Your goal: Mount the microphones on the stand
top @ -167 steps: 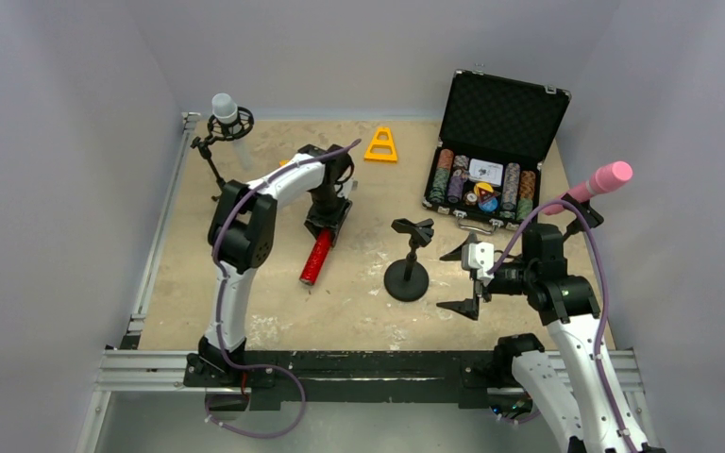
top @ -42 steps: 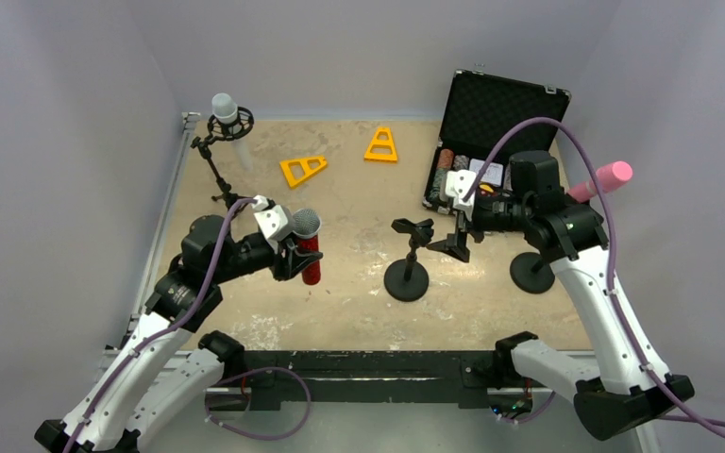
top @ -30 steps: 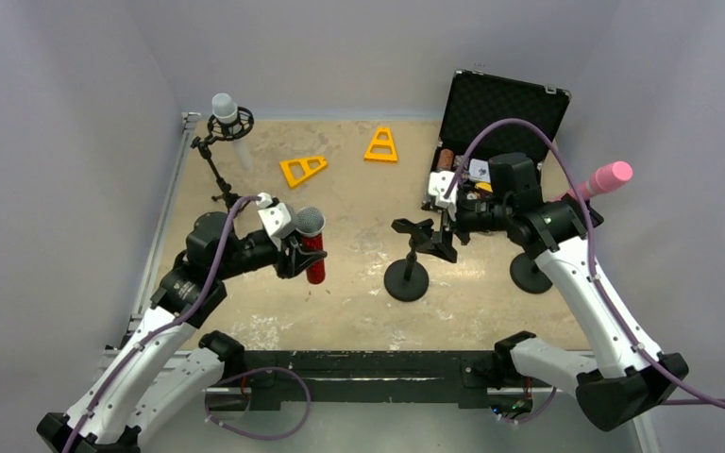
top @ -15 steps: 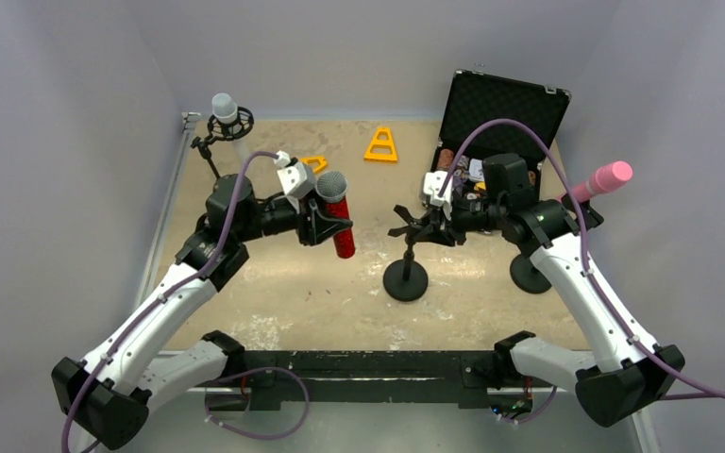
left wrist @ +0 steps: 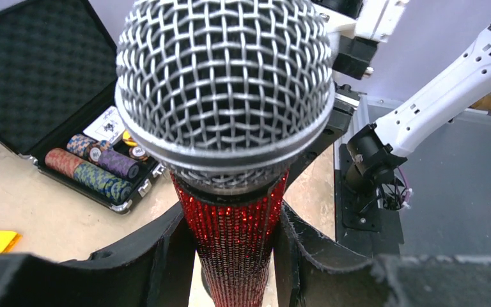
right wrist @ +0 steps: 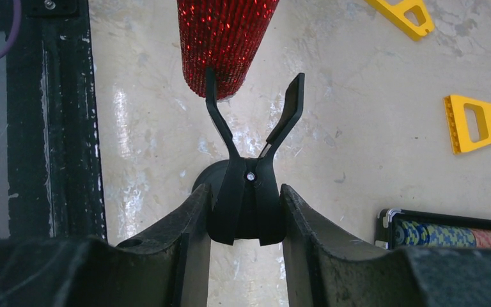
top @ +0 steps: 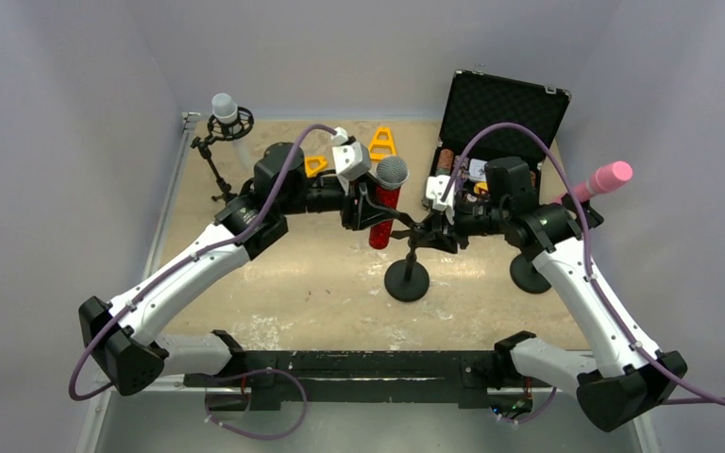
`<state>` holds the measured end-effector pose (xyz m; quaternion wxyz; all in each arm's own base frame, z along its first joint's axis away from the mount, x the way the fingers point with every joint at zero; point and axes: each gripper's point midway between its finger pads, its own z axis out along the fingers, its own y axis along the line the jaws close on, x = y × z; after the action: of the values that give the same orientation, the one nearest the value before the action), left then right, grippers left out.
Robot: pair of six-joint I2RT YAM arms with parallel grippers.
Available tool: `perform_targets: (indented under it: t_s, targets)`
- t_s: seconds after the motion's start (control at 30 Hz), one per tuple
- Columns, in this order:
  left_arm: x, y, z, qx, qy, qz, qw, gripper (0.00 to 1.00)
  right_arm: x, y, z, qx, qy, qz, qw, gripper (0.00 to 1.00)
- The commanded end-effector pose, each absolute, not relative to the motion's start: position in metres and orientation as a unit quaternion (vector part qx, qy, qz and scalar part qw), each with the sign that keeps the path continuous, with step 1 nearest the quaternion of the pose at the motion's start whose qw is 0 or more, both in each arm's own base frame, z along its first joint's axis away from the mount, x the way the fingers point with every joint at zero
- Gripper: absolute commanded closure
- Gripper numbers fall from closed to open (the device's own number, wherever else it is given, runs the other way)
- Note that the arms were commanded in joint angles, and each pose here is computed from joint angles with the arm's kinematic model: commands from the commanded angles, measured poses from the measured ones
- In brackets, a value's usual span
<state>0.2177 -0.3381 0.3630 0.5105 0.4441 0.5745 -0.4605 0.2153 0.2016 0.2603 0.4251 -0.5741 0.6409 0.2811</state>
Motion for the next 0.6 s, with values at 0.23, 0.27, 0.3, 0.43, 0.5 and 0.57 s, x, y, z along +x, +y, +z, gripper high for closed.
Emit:
perform_targets:
  t_s: [0.23,0.27,0.3,0.43,0.5,0.57]
  targets:
    - [0.225,-0.367,0.345,0.493,0.577,-0.416,0.501,1.00,0.201,0.213,0.290,-0.587,0.582,0.312,0.468,1.00]
    - [0.226,-0.369,0.346,0.493,0.576,-0.416,0.503,1.00,0.199,0.214,0.290,-0.589,0.578,0.316,0.468,1.00]
    - [0.228,-0.370,0.347,0.492,0.574,-0.417,0.505,1.00,0.198,0.214,0.290,-0.589,0.576,0.318,0.469,1.00]
    - [0.233,-0.376,0.352,0.485,0.567,-0.421,0.516,1.00,0.194,0.216,0.290,-0.591,0.570,0.328,0.467,1.00]
    - [0.232,-0.379,0.353,0.484,0.560,-0.430,0.517,1.00,0.193,0.217,0.290,-0.590,0.569,0.332,0.467,1.00]
    - [0.228,-0.383,0.354,0.482,0.552,-0.446,0.513,1.00,0.193,0.218,0.290,-0.587,0.569,0.336,0.468,1.00]
